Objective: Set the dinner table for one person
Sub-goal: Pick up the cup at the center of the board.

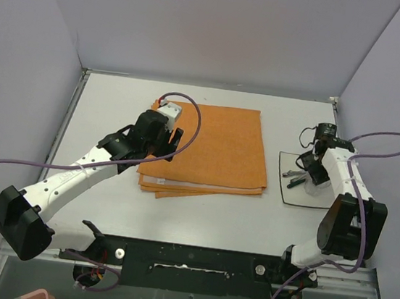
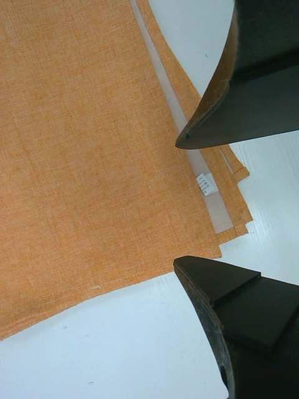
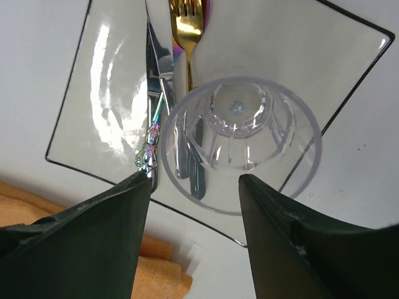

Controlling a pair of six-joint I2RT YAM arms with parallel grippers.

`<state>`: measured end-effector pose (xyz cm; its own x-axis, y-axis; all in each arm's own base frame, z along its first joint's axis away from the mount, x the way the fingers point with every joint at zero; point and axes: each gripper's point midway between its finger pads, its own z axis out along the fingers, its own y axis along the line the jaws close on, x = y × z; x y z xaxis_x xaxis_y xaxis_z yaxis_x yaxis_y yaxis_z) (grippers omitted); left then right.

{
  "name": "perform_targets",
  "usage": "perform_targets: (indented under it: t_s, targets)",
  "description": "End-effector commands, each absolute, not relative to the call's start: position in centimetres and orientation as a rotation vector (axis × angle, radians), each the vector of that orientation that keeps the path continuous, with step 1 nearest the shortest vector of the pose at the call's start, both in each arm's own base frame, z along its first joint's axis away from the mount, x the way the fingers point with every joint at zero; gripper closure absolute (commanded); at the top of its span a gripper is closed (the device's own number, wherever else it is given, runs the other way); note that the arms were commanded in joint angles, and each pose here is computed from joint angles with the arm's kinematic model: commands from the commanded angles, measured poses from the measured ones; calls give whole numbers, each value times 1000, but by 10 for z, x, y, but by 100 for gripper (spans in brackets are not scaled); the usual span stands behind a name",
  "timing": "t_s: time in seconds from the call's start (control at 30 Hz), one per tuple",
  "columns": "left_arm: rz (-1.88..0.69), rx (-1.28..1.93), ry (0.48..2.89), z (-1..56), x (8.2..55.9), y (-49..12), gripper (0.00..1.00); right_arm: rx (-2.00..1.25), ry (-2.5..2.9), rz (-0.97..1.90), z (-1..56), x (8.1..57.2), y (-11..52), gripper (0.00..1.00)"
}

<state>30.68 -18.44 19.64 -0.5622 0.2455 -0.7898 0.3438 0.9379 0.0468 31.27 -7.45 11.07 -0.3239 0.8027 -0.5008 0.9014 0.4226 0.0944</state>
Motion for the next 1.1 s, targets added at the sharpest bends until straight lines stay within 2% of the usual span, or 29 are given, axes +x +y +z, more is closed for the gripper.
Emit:
perform_targets:
  t_s: [0.0, 0.2, 0.23, 0.3, 0.37, 0.67, 0.87, 0.93, 1.07]
  targets:
    - [-187, 375, 2081, 225, 318, -192, 32, 1368, 2296, -270, 104, 317, -70, 43]
    - [-196, 364, 2060, 227, 319, -191, 32, 1326, 2338, -300, 94, 310, -71, 47]
    - [-196, 362, 2059, 227, 319, -190, 32, 1319, 2339, -307, 95, 309, -72, 55]
    - [-195, 362, 2060, 227, 319, -190, 32, 1301, 2345, -312, 97, 310, -73, 79]
    - [-194, 364, 2060, 227, 320, -191, 32, 1283, 2349, -314, 98, 310, -73, 99]
    - [-194, 368, 2063, 228, 322, -192, 32, 1200, 2329, -376, 114, 311, -82, 100]
    - [-207, 357, 2076, 224, 320, -193, 32, 1125, 2215, -450, 168, 327, -93, 100]
    - [-207, 349, 2081, 223, 320, -193, 32, 1003, 2144, -395, 197, 349, -82, 100]
    - [-212, 314, 2079, 222, 318, -190, 32, 582, 2021, -207, 251, 399, -18, 100]
